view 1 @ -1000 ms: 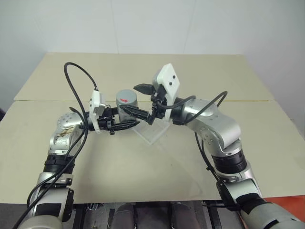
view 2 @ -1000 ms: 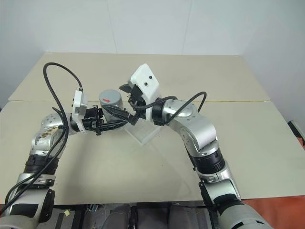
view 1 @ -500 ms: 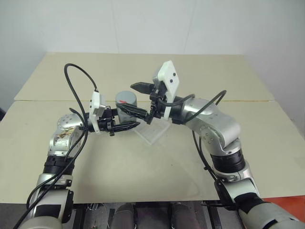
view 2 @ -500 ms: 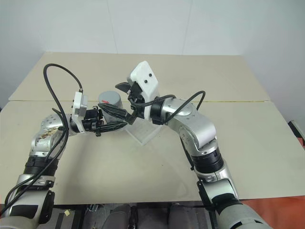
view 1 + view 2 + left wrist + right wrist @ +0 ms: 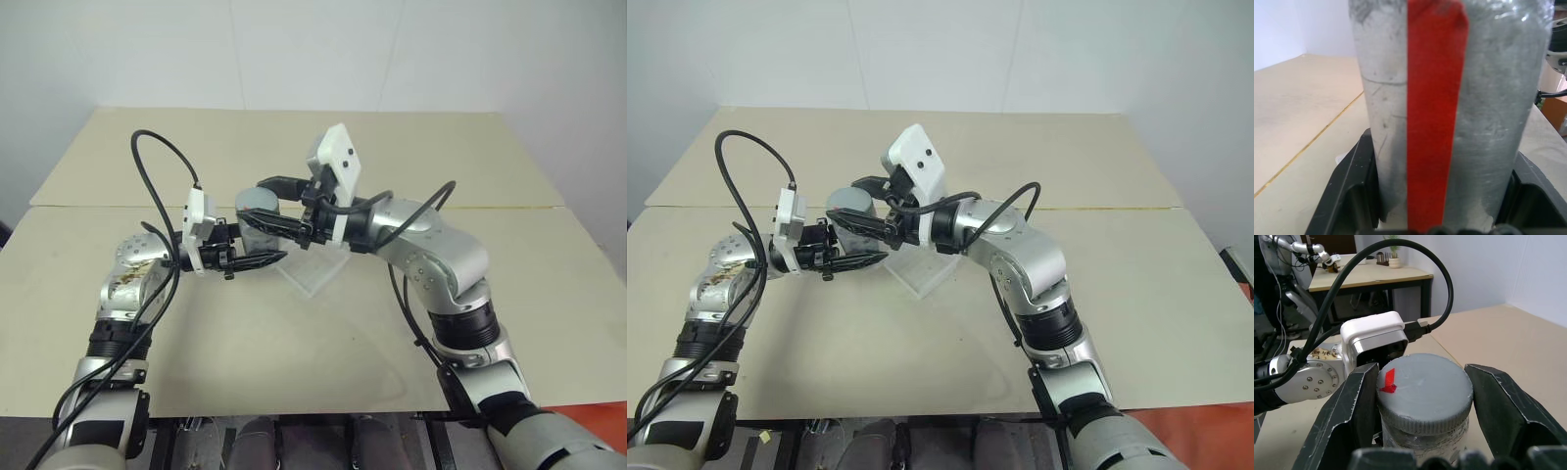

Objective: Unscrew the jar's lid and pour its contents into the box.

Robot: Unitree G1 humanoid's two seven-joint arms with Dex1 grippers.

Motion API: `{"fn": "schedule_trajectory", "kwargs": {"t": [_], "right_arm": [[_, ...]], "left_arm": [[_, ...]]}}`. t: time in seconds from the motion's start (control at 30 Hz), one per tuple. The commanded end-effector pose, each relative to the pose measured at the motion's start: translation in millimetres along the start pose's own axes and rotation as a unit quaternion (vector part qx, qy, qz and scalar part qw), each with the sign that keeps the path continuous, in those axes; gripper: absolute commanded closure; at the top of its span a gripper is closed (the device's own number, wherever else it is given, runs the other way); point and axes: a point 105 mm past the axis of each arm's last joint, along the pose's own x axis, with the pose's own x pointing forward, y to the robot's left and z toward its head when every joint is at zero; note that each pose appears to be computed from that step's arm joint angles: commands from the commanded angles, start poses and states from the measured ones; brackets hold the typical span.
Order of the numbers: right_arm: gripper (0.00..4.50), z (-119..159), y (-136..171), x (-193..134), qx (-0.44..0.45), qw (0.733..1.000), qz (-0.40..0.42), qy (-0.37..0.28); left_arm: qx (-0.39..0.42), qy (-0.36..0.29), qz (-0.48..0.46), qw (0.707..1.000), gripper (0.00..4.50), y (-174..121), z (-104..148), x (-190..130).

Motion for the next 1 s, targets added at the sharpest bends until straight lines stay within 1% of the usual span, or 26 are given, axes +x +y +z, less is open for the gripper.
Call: {"fn": "schedule_trajectory", "kwargs": {"t": [0.03,0.13,0.2,0.23,0.33,0.47,0.53,0.67,0.8,0.93,0.97,1.0], "right_arm": [[1.73,12,5,-3,-0.023,0.999,0.048,-0.010],[1.73,12,7,-9,-0.012,0.994,0.106,-0.013],[1.73,16,16,-15,-0.017,0.982,0.187,-0.018],[1.73,17,22,-18,-0.022,0.973,0.231,-0.019],[1.73,18,30,-24,-0.029,0.949,0.313,-0.019],[1.73,24,37,-33,-0.019,0.905,0.424,-0.039],[1.73,24,36,-32,-0.022,0.897,0.441,-0.038],[1.73,22,34,-27,-0.030,0.892,0.449,-0.033],[1.73,22,31,-24,-0.034,0.892,0.449,-0.034],[1.73,22,26,-23,-0.039,0.898,0.437,-0.037],[1.03,22,25,-23,-0.038,0.900,0.432,-0.039],[0.84,22,23,-22,-0.039,0.902,0.428,-0.040]], "left_arm": [[0.022,-0.002,-0.040,0.999,2.11,-7,12,2],[0.027,-0.001,-0.071,0.997,2.11,-10,14,5],[0.025,-0.010,-0.117,0.993,2.11,-17,21,7],[0.024,-0.014,-0.140,0.990,2.11,-21,24,7],[0.023,-0.020,-0.174,0.984,2.11,-27,30,9],[0.019,-0.031,-0.224,0.974,2.11,-43,40,13],[0.018,-0.029,-0.245,0.969,2.11,-51,42,13],[0.016,-0.023,-0.261,0.965,2.11,-56,42,12],[0.016,-0.022,-0.260,0.965,2.11,-56,41,10],[0.017,-0.021,-0.251,0.968,2.11,-53,39,8],[0.018,-0.020,-0.248,0.968,2.11,-52,38,8],[0.018,-0.020,-0.243,0.970,2.11,-51,38,7]]}}
